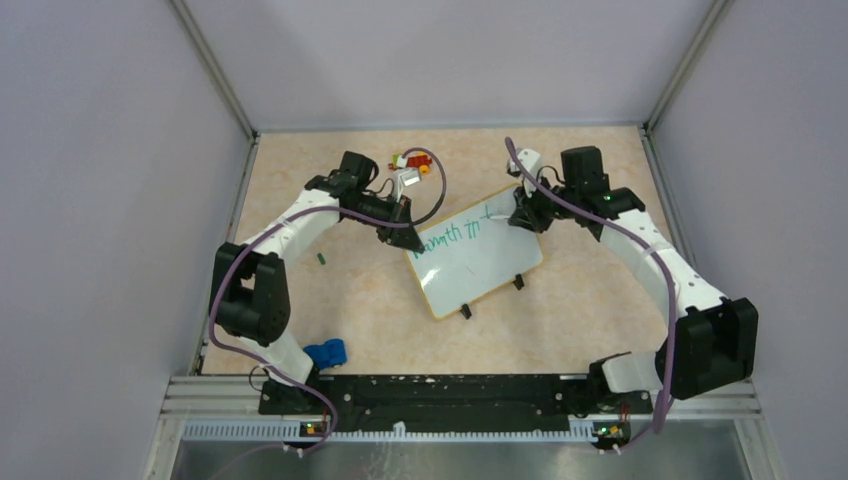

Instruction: Write a sentence on the whiteboard

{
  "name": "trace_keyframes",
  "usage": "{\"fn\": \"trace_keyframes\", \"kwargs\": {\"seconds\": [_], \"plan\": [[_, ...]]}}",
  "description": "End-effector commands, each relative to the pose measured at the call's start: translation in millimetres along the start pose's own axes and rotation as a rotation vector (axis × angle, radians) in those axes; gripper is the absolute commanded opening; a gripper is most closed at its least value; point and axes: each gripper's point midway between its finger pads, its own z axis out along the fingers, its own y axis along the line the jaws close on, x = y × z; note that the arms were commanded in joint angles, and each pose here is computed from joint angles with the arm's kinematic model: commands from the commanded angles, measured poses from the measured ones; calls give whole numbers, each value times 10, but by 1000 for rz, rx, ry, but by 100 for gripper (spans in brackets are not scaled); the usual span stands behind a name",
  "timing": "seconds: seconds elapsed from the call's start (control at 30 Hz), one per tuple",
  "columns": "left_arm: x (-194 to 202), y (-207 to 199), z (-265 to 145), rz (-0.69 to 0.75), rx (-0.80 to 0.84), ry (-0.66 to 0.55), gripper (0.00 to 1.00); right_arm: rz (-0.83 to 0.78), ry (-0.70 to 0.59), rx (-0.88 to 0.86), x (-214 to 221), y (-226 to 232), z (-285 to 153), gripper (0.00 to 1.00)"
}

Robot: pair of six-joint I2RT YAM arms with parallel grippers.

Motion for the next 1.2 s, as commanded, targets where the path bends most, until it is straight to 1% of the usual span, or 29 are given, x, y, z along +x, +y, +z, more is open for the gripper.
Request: {"fn": "trace_keyframes", "kwargs": {"seconds": [0.0,0.23,0.4,0.57,1.17], "plan": [[-65,-65,-35,37,21,-9,0,-21,-8,5,37,62,-23,0],[-53,-60,-31,36,21,-8,0,-25,-3,0,75,104,-48,0],[-63,-66,-33,39,21,-9,0,-43,5,39,53,8,-90,0],[-56,-66,-34,37,22,-9,0,-47,-5,70,-24,-104,-154,0],[-60,-74,-34,41,23,-9,0,-63,-60,96,-349,-214,-253,0]]}}
